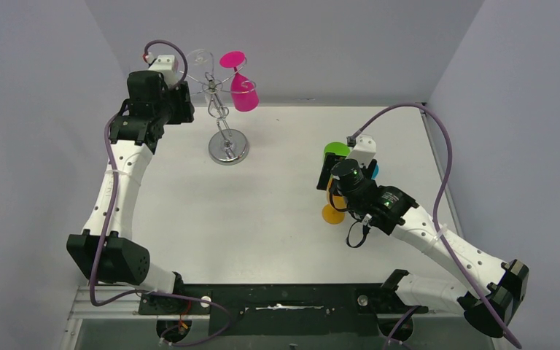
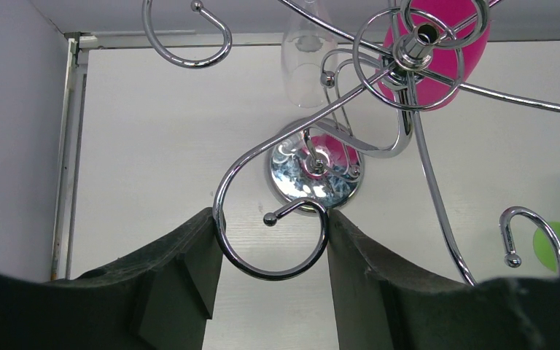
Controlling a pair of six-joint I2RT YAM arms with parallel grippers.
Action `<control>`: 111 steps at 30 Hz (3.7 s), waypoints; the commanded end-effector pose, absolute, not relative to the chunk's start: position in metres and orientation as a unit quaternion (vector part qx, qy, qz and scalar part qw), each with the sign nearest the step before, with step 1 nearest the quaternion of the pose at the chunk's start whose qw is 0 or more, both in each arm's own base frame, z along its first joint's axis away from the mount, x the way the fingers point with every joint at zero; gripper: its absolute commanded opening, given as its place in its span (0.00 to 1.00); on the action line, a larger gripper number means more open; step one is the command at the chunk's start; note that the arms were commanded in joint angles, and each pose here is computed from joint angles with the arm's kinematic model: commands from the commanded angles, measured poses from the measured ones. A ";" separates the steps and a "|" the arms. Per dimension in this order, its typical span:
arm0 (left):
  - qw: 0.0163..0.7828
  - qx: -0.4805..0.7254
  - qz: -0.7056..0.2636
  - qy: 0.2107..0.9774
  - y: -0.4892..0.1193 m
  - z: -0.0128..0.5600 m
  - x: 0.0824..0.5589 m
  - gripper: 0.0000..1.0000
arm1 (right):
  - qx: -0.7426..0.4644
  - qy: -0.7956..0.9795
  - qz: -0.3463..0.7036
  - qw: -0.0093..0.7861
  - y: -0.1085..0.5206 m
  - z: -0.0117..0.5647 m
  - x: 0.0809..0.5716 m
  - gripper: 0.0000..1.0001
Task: Take the wine glass off the wine glass rack
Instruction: Adjust the wine rack at the center of the board, then pick up the wine glass from the wine rack.
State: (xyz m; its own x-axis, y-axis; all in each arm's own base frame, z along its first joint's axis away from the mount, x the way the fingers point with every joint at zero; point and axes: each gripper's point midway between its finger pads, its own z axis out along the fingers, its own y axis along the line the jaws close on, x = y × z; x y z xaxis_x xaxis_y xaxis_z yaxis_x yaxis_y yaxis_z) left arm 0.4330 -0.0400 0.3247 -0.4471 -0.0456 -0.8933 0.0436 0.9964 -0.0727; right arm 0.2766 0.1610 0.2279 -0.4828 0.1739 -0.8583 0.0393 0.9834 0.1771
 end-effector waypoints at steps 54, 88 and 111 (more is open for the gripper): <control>0.606 0.019 0.015 0.795 -0.006 0.415 0.412 0.66 | 0.065 0.853 0.060 0.514 0.159 0.229 0.285 0.73; 0.596 -0.047 -0.396 0.697 0.015 0.430 0.555 0.69 | -0.006 0.779 0.195 0.595 0.174 0.300 0.262 0.80; 0.532 -0.097 -0.400 0.740 0.000 0.373 0.585 0.33 | 0.069 0.780 0.168 0.599 0.139 0.293 0.253 0.82</control>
